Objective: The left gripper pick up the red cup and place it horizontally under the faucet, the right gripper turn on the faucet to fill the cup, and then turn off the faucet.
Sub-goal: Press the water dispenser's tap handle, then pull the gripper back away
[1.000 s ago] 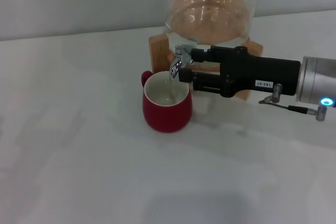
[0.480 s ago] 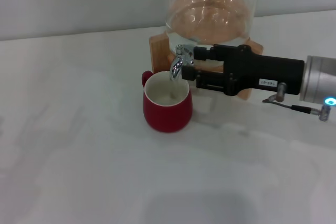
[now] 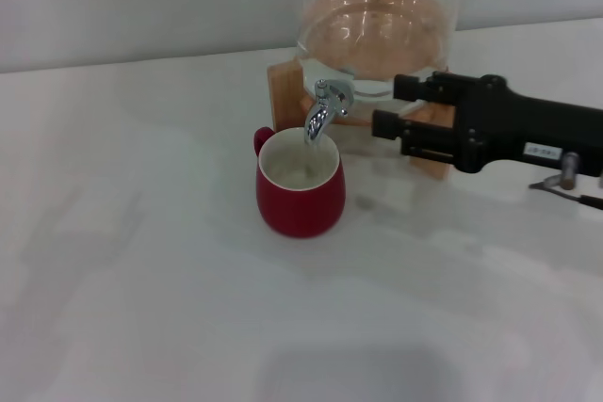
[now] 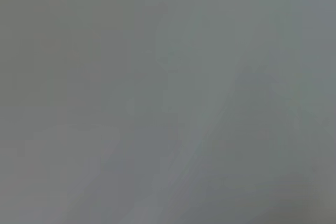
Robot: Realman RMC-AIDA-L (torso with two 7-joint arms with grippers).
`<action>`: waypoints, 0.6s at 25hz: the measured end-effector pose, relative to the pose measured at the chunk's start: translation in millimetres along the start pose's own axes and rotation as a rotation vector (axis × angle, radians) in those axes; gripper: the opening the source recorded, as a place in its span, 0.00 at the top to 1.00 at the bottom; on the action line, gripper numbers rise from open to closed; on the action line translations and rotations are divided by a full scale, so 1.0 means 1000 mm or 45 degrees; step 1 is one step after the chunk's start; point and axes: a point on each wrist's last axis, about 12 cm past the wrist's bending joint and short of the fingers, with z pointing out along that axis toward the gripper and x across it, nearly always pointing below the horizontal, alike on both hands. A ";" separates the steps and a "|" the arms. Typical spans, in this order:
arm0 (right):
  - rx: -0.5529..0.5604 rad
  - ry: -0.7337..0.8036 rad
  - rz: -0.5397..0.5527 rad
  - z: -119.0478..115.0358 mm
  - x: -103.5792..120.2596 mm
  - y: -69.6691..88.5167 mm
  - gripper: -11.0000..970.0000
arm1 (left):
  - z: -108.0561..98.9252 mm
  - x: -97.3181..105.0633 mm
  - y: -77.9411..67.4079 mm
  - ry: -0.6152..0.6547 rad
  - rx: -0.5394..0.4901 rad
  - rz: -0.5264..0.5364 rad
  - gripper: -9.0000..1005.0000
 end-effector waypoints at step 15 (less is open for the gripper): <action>-0.102 0.031 -0.009 -0.006 -0.003 0.019 0.34 | 0.003 -0.004 0.005 -0.005 -0.028 0.012 0.28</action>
